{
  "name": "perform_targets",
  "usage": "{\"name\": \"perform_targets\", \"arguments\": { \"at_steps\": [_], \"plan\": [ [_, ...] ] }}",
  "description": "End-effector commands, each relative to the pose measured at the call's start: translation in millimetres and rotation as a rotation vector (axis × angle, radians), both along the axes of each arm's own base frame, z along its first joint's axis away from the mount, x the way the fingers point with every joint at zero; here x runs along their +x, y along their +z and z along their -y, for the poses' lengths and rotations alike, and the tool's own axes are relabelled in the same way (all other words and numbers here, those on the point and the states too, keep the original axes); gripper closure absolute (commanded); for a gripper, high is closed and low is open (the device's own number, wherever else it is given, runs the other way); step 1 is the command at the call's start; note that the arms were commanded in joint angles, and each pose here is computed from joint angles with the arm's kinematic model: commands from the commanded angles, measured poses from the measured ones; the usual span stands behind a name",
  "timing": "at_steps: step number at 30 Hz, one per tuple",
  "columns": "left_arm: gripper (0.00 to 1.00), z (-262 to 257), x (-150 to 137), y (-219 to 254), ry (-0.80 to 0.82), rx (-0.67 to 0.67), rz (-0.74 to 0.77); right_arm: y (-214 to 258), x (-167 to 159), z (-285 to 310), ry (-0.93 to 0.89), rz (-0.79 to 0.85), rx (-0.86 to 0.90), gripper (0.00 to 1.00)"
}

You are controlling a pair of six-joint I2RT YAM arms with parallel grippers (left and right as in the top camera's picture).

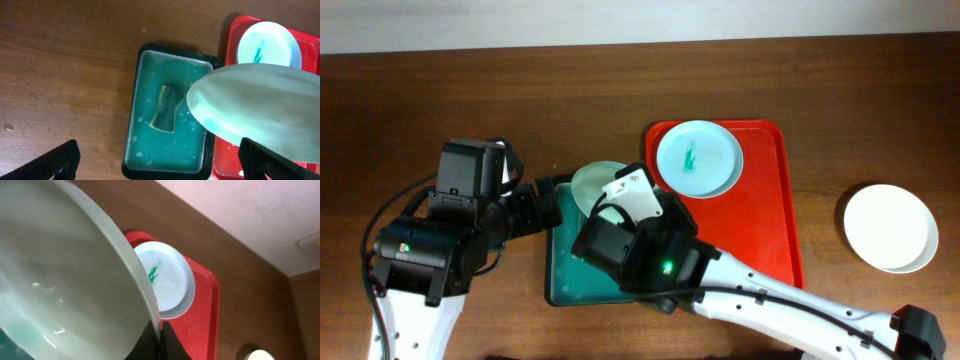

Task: Clean dirty plates on tray and stack at the side
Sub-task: 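Tilt the held plate over the green tray to drain it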

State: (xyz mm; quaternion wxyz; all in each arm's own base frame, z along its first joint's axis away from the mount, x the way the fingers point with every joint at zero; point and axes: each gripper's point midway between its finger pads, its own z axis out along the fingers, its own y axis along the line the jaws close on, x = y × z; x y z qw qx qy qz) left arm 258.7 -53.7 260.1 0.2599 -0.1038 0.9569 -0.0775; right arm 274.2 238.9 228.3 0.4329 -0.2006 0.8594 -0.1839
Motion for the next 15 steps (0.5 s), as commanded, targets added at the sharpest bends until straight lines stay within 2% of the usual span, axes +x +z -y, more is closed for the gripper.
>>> {"name": "perform_targets", "arguments": {
  "at_steps": [1,15],
  "plan": [
    [0.01,-1.4,0.8,4.7,0.000,0.003,0.014,33.2,-4.6,-1.6,-0.011,0.136,-0.003,0.96],
    [0.01,-1.4,0.8,4.7,0.000,0.003,0.014,37.2,-12.0,-8.7,0.013,0.160,-0.011,0.96]
  ]
}}
